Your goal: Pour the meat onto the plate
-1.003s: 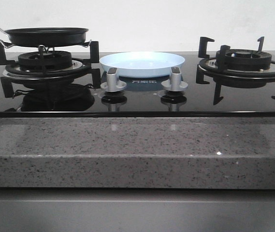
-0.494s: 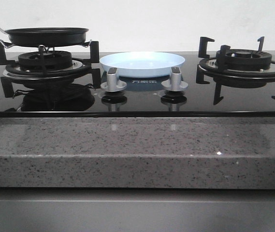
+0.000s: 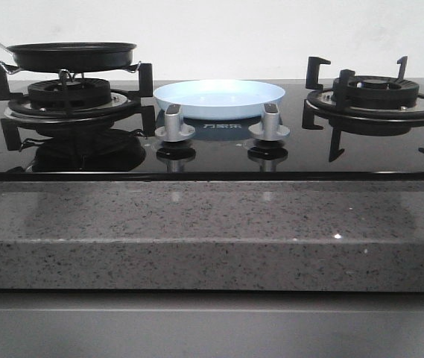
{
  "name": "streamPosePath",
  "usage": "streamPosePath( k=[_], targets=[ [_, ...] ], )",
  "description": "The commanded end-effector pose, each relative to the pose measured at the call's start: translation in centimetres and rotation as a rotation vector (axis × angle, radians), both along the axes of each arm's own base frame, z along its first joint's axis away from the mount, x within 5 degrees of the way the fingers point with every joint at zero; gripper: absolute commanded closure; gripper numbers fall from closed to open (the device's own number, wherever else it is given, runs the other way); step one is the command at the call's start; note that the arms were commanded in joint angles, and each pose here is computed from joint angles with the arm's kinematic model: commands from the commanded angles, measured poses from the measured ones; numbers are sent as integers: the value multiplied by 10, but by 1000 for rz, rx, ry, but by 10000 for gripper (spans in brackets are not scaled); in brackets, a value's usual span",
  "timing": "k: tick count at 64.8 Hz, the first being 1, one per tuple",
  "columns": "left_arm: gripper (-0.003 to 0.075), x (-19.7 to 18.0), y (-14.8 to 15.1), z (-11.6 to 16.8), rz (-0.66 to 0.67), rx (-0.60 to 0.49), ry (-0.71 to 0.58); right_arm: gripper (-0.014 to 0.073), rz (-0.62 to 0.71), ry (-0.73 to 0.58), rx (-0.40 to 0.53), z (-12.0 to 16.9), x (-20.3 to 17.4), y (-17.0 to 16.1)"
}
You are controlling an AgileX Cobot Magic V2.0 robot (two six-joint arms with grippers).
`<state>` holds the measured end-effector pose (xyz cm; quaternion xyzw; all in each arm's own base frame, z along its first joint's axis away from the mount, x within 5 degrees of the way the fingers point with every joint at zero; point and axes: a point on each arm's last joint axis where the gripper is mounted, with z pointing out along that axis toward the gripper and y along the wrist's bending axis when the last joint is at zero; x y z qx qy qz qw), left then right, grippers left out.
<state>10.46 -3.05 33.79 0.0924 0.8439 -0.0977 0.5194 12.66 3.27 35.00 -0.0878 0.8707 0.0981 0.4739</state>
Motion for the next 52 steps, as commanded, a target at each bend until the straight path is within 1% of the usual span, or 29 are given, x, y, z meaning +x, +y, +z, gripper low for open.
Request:
streamPosePath(
  k=[1,10,23,43,52],
  targets=[
    [175,2,-4,13,-25,-30,-77,57,34,-68,18,21,17,9],
    [175,2,-4,13,-26,-30,-77,57,83,-31,11,29,44,23],
    [176,2,-4,13,-26,-30,-77,57,92,34,7,32,95,40],
    [176,2,-4,13,-26,-30,-77,57,92,83,-4,32,177,62],
    [176,2,-4,13,-26,-28,-78,57,97,120,-23,26,214,72]
  ],
)
